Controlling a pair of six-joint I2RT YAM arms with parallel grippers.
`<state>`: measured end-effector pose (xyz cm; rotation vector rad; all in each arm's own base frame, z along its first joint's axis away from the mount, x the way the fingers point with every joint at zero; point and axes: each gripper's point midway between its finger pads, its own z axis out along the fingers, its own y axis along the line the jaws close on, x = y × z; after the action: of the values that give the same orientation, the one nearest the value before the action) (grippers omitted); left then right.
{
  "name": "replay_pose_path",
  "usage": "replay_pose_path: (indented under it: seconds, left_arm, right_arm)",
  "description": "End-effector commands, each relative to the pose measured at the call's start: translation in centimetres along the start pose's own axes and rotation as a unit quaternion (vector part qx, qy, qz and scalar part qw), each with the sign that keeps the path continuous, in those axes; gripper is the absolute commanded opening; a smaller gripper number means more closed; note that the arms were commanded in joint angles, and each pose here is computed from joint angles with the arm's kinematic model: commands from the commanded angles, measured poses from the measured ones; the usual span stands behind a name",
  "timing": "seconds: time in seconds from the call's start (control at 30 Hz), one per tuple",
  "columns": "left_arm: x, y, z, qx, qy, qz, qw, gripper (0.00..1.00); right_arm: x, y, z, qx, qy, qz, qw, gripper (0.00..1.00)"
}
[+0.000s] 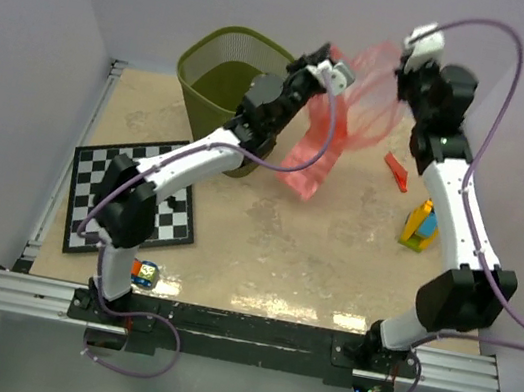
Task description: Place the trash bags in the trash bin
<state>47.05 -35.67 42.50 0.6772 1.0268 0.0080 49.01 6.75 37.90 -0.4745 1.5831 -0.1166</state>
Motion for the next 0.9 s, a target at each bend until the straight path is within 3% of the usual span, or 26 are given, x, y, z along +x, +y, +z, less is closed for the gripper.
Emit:
replay_pose_path:
  seconds: [0.0, 0.03, 0.1, 0.17, 0.2, 0.27, 0.3, 0.33, 0.37, 0.4, 0.43, 0.47, 0.5, 0.57, 0.63, 0.67, 0.73, 0.87]
  left_arm:
    - [-17.4, 14.4, -0.6, -0.261, -0.252, 0.094, 0.927, 0.00]
    - [-19.0, 14.7, -1.3, -0.287, -0.293, 0.113, 0.905, 0.00]
    - [-24.7, 15.8, -4.4, -0.329, -0.394, 0.144, 0.846, 0.00]
    - [-29.7, 15.9, -7.6, -0.341, -0.470, 0.182, 0.794, 0.00]
    - [-31.0, 14.6, -8.2, -0.329, -0.489, 0.214, 0.779, 0.00]
    - [-31.6, 11.9, -8.5, -0.304, -0.505, 0.254, 0.766, 0.00]
    - [-30.0, 10.2, -7.5, -0.287, -0.495, 0.250, 0.781, 0.00]
    - [-26.5, 7.4, -5.4, -0.259, -0.461, 0.238, 0.815, 0.00]
    - [-21.2, 3.5, -2.6, -0.205, -0.396, 0.232, 0.865, 0.00]
    - [-12.5, -3.7, -0.8, -0.074, -0.282, 0.270, 0.917, 0.00]
    - [-3.3, -11.7, -4.4, 0.123, -0.206, 0.328, 0.914, 0.00]
    - [0.1, -13.4, -10.6, 0.267, -0.220, 0.326, 0.880, 0.00]
    - [0.8, -15.4, -16.4, 0.366, -0.236, 0.287, 0.853, 0.00]
    - [0.9, -15.6, -21.2, 0.393, -0.144, 0.211, 0.883, 0.00]
    - [-1.0, -15.0, -24.6, 0.407, -0.156, 0.167, 0.885, 0.00]
    - [-1.9, -14.4, -25.7, 0.400, -0.170, 0.160, 0.886, 0.00]
    - [-2.8, -13.4, -26.3, 0.367, -0.181, 0.143, 0.901, 0.00]
    - [-1.7, -12.2, -24.7, 0.337, -0.117, 0.117, 0.927, 0.00]
  right_arm:
    - [-28.3, -10.2, -12.2, 0.146, -0.388, 0.005, 0.910, 0.00]
    - [-31.3, -10.3, -15.5, 0.140, -0.447, 0.008, 0.883, 0.00]
    - [-35.8, -9.5, -23.9, 0.128, -0.575, -0.001, 0.808, 0.00]
    - [-37.2, -8.1, -29.8, 0.124, -0.647, -0.020, 0.752, 0.00]
    - [-37.2, -7.5, -30.9, 0.126, -0.655, -0.026, 0.745, 0.00]
    - [-34.6, -6.5, -29.2, 0.145, -0.622, -0.062, 0.767, 0.00]
    - [-30.8, -6.1, -25.3, 0.173, -0.568, -0.098, 0.799, 0.00]
    - [-25.7, -5.4, -20.4, 0.187, -0.490, -0.127, 0.842, 0.00]
    - [-17.7, -3.8, -13.7, 0.168, -0.372, -0.138, 0.903, 0.00]
    - [-6.9, 0.2, -6.7, 0.075, -0.185, -0.216, 0.956, 0.00]
    - [4.6, 5.8, -4.9, -0.091, -0.002, -0.251, 0.964, 0.00]
    - [10.9, 10.0, -7.2, -0.218, 0.081, -0.233, 0.944, 0.00]
    - [15.8, 13.3, -12.1, -0.333, 0.136, -0.223, 0.906, 0.00]
    - [18.0, 16.8, -21.3, -0.451, 0.138, -0.220, 0.854, 0.00]
    - [14.9, 16.9, -25.1, -0.445, 0.069, -0.240, 0.860, 0.00]
    - [12.1, 15.7, -25.3, -0.395, 0.019, -0.254, 0.883, 0.00]
    - [6.8, 12.8, -25.3, -0.269, -0.052, -0.206, 0.939, 0.00]
    - [3.8, 11.1, -23.8, -0.214, -0.078, -0.142, 0.963, 0.00]
